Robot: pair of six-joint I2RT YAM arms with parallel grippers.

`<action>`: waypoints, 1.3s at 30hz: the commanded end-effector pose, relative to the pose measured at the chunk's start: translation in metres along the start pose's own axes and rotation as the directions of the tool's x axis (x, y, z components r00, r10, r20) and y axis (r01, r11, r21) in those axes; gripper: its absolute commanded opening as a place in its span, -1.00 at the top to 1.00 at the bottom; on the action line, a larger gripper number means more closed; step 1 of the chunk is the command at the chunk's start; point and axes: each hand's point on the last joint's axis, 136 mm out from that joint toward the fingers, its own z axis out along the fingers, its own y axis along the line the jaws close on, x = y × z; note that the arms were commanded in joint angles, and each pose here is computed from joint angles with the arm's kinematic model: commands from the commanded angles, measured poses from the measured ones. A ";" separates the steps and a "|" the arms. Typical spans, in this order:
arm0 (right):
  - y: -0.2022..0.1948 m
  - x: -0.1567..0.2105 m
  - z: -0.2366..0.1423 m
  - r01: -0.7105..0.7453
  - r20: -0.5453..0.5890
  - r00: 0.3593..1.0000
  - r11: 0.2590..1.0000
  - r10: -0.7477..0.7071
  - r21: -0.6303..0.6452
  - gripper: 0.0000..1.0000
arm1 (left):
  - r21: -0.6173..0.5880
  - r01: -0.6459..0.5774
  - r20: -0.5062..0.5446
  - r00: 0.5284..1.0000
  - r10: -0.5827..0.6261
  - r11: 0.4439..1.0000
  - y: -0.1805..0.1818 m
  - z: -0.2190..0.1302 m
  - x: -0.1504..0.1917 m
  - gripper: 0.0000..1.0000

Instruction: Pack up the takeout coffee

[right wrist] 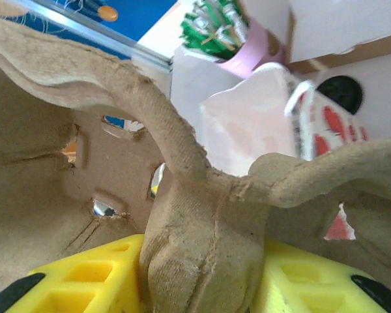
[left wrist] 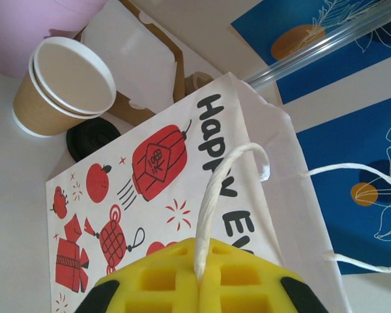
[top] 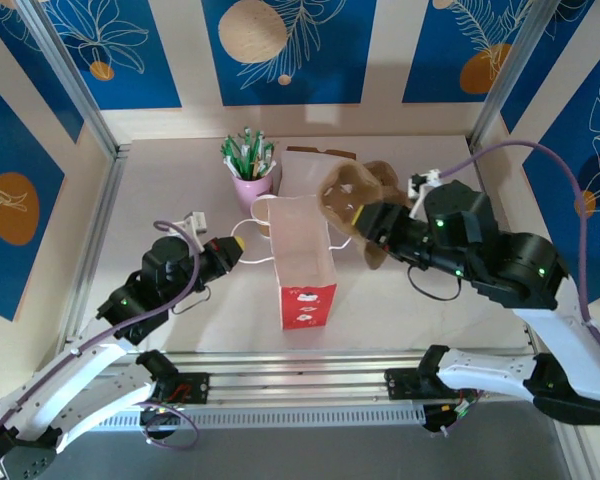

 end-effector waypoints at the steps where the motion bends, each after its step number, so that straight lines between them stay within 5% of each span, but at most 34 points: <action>1: 0.023 0.000 0.009 -0.020 0.048 0.999 0.999 0.021 -0.033 0.15 | 0.009 -0.013 0.042 0.999 0.012 1.000 -0.004 0.003 -0.002 1.00; 19: 0.033 0.024 0.058 -0.222 0.068 0.973 0.975 0.222 -0.006 0.16 | 0.047 -0.049 0.094 0.995 0.044 0.998 -0.009 0.002 0.013 1.00; 39: -0.025 0.034 0.101 -0.391 0.158 0.918 0.896 0.363 0.212 0.17 | 0.041 -0.148 0.137 0.981 0.141 0.988 -0.018 -0.005 0.026 1.00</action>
